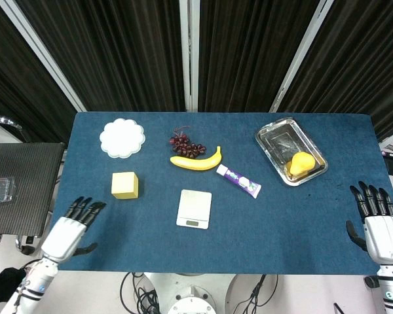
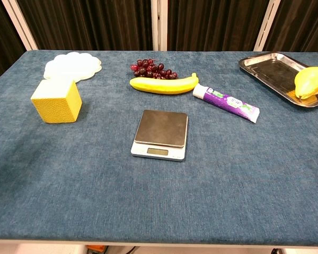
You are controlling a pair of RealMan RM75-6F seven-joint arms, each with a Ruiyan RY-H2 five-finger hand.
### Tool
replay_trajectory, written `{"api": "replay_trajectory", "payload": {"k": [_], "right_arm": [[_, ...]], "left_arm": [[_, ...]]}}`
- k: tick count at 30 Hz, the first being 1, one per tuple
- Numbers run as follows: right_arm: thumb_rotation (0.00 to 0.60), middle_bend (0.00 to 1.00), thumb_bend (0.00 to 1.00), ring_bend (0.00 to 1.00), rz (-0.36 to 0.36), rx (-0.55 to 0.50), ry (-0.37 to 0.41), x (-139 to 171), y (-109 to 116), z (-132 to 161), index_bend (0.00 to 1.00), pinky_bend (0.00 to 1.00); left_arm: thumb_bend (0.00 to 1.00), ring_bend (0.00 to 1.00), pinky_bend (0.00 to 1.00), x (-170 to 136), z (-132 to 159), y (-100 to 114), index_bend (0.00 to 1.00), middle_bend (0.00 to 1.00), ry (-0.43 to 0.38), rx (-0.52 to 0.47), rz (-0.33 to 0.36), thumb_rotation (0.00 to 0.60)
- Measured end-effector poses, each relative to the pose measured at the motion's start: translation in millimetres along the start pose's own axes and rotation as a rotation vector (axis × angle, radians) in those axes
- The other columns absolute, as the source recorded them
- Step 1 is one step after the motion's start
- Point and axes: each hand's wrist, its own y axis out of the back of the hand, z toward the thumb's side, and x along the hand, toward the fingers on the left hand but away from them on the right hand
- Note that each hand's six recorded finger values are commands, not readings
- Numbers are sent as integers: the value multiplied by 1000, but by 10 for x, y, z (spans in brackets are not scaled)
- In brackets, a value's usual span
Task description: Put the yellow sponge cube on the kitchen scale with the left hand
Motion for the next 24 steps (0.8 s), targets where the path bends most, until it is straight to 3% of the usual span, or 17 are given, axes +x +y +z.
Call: {"api": "replay_trajectory", "payload": {"k": [3, 7, 12, 19, 24], "right_arm": [[600, 0, 327, 0, -2, 2, -5, 17, 8, -19, 0, 0], [600, 0, 327, 0, -16, -2, -14, 29, 46, -57, 0, 0], [600, 0, 331, 0, -37, -4, -24, 29, 114, -97, 0, 0], [600, 0, 331, 0, -46, -12, -33, 19, 152, -139, 0, 0], [600, 0, 331, 0, -41, -14, -39, 18, 131, -169, 0, 0]], "left_arm": [[183, 0, 14, 173, 247, -104, 47, 164, -79, -31, -17, 600], [322, 0, 15, 368, 518, -218, 38, 184, -157, -81, -38, 600], [414, 0, 15, 569, 789, -370, 24, 195, -232, -120, -65, 600], [546, 0, 16, 750, 941, -492, 21, 210, -261, -175, -87, 600], [581, 0, 17, 805, 965, -521, 21, 217, -260, -207, -87, 600]]}}
